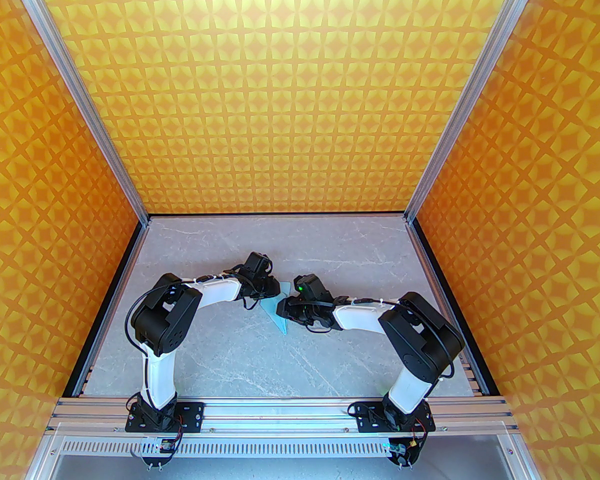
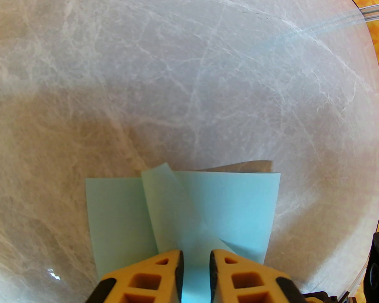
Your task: Fold a paper plane with a square sheet of paper (fold left side to right side)
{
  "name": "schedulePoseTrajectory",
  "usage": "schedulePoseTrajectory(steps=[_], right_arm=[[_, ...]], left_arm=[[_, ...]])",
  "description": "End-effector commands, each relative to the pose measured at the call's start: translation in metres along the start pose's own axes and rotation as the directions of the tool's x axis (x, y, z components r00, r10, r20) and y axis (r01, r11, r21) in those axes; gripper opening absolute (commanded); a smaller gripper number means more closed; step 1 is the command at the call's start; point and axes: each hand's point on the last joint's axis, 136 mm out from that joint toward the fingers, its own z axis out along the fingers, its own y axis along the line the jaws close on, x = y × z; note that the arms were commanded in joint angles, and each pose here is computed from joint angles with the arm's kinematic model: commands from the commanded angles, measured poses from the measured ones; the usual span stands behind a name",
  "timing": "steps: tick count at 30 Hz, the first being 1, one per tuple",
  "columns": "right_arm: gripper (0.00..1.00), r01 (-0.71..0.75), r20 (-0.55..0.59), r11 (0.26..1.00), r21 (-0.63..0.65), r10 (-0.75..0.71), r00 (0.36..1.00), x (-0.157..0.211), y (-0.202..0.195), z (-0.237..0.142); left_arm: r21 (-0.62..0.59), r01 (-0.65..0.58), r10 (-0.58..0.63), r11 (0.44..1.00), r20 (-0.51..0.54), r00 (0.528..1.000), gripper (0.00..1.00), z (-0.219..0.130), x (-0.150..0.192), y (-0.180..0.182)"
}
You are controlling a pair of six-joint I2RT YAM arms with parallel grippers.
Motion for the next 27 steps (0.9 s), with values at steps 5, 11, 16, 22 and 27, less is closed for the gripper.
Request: schedulePoseTrajectory(steps=[5,11,16,22,27], right_arm=[[0.38,-0.003,-0.009,1.000,0.025,0.003,1.000,0.005,-0.009,0.008],[0.29,-0.008,-0.012,0.998,0.062,0.008,1.000,0.011,-0.022,0.008],[0.19,-0.006,-0.026,0.997,0.079,0.008,1.000,0.016,-0.030,0.011],[0.18,-0.007,-0.035,0.996,0.089,0.010,0.999,0.019,-0.034,0.013],[0.14,-0.005,-0.043,0.996,0.088,0.009,0.999,0.020,-0.035,0.015]], left_arm=[[-0.010,0.002,-0.003,1.000,-0.028,1.000,0.22,-0.005,0.012,-0.001],[-0.011,-0.001,0.001,1.000,-0.030,1.000,0.22,-0.005,0.012,-0.001],[-0.011,-0.003,0.003,1.000,-0.029,1.000,0.23,-0.006,0.011,-0.001],[-0.009,-0.032,0.032,0.999,0.000,0.999,0.26,-0.024,0.000,-0.011],[0.023,-0.048,0.047,0.999,0.051,0.998,0.31,-0.052,-0.011,-0.027]])
